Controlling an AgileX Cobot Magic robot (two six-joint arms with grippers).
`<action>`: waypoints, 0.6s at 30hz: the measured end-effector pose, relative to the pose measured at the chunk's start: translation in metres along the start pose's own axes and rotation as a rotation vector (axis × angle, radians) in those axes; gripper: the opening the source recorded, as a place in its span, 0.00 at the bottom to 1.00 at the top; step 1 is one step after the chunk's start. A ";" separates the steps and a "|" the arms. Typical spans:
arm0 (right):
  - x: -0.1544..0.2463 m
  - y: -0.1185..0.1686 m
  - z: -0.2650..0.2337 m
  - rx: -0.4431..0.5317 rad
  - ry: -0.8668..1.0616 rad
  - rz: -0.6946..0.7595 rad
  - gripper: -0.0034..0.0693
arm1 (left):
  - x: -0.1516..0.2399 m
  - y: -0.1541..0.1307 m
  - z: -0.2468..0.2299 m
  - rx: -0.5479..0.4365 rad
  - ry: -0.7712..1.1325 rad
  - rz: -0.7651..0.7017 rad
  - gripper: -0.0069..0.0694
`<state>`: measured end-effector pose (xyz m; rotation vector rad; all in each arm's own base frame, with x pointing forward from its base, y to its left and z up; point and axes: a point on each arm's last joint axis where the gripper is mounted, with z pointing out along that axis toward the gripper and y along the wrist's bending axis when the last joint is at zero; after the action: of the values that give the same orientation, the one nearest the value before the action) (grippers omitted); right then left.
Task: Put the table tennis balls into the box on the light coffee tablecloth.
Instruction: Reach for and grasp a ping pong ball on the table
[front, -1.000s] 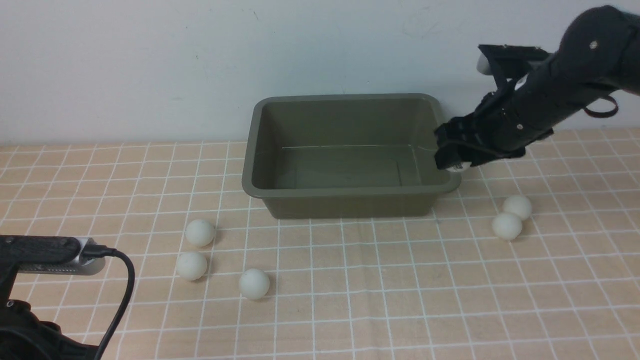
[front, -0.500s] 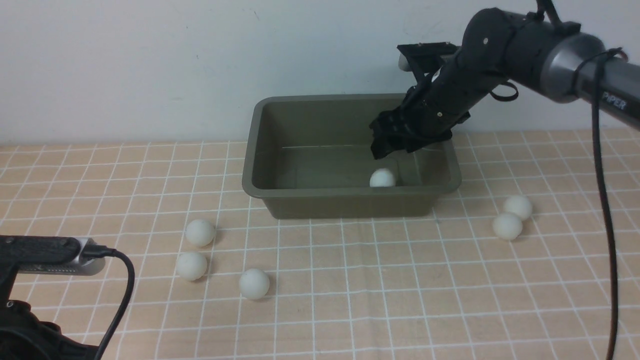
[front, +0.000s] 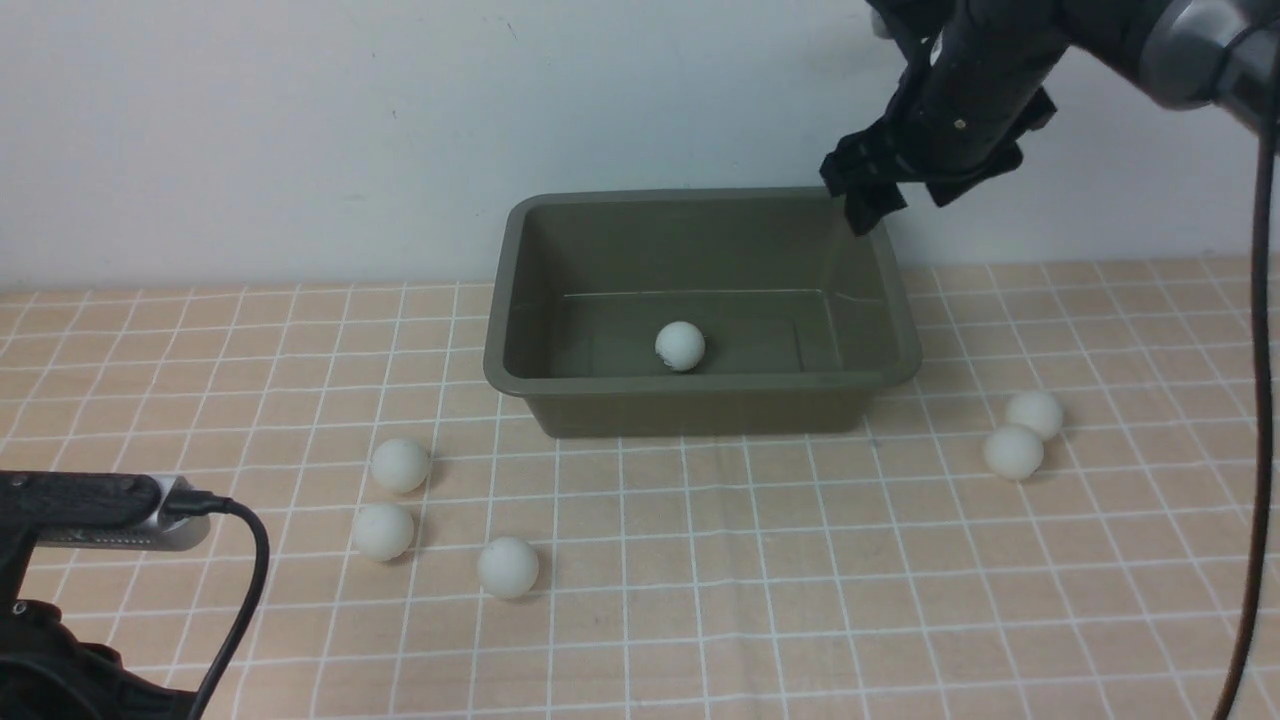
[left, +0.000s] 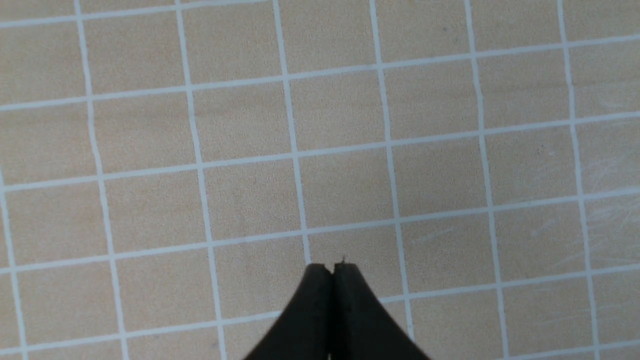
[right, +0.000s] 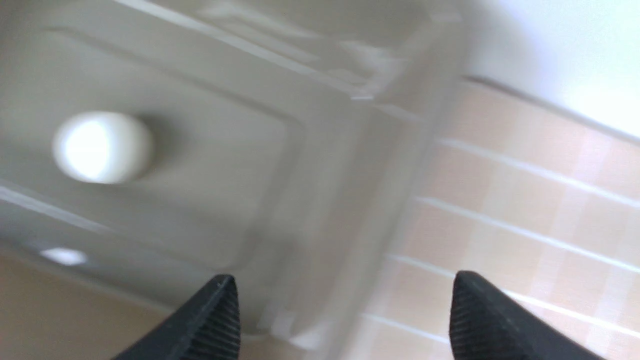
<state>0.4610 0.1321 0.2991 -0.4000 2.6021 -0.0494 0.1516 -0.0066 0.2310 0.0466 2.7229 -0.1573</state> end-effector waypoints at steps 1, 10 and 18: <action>0.000 -0.005 -0.002 0.018 0.000 0.013 0.75 | 0.000 0.000 0.000 0.000 0.000 0.000 0.00; 0.026 -0.050 -0.003 0.017 0.077 0.155 0.75 | 0.000 0.000 0.000 0.000 0.000 0.000 0.00; 0.079 -0.071 0.025 0.015 0.274 0.217 0.75 | 0.000 0.000 0.000 0.000 -0.001 0.003 0.00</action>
<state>0.4266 0.0426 0.2474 -0.1081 2.8981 -0.0530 0.1517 -0.0066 0.2311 0.0507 2.7217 -0.1561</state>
